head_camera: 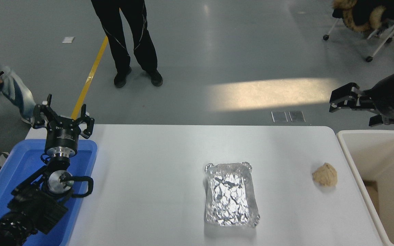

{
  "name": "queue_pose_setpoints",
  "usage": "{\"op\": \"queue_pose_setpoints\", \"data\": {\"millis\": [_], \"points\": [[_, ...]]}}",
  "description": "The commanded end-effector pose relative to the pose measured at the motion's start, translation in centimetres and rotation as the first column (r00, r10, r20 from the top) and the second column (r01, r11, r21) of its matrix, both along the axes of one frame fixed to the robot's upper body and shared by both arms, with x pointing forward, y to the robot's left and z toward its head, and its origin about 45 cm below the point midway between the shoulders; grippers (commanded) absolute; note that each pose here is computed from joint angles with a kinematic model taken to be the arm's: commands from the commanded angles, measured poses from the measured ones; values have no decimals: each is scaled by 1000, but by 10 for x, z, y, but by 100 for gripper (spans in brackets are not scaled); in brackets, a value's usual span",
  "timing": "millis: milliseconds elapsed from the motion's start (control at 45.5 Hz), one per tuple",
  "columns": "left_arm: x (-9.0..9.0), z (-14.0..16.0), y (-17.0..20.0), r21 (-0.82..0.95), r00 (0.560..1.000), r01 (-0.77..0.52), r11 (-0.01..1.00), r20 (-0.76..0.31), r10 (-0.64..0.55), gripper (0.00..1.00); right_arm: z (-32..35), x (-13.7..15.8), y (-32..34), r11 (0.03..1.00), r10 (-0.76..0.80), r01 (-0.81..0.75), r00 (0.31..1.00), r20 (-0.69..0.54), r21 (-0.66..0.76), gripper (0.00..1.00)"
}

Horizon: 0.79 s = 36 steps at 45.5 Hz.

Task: Pick up foil plate and place in dustbin

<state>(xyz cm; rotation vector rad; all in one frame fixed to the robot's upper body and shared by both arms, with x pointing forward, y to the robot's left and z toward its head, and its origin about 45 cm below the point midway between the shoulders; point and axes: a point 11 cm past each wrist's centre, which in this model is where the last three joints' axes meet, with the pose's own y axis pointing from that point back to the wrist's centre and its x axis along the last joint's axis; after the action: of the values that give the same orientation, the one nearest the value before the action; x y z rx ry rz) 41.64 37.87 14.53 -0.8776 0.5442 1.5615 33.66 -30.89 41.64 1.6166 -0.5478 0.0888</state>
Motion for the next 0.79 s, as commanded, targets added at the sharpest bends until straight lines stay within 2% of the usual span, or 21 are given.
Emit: {"op": "queue_pose_setpoints", "data": {"millis": [0,132,330,505,769], "points": [[0,0,0,-1,1000,-3,1000,0,3,99,61,-34,49,989,124,-118,990,-66,94,99],[0,0,0,0,1000,-2,1000,0,2,99,62,-37,61,982,135,-125,989,-63,141,99],[0,0,0,0,1000,-2,1000,0,2,99,18,-34,48,988,90,-65,980,-178,141,99],[0,0,0,0,1000,-2,1000,0,2,99,-54,-19,43,994,30,-10,982,-186,106,99],[0,0,0,0,1000,0,1000,0,0,99,-167,-17,74,997,76,-74,982,-173,17,99]]}}
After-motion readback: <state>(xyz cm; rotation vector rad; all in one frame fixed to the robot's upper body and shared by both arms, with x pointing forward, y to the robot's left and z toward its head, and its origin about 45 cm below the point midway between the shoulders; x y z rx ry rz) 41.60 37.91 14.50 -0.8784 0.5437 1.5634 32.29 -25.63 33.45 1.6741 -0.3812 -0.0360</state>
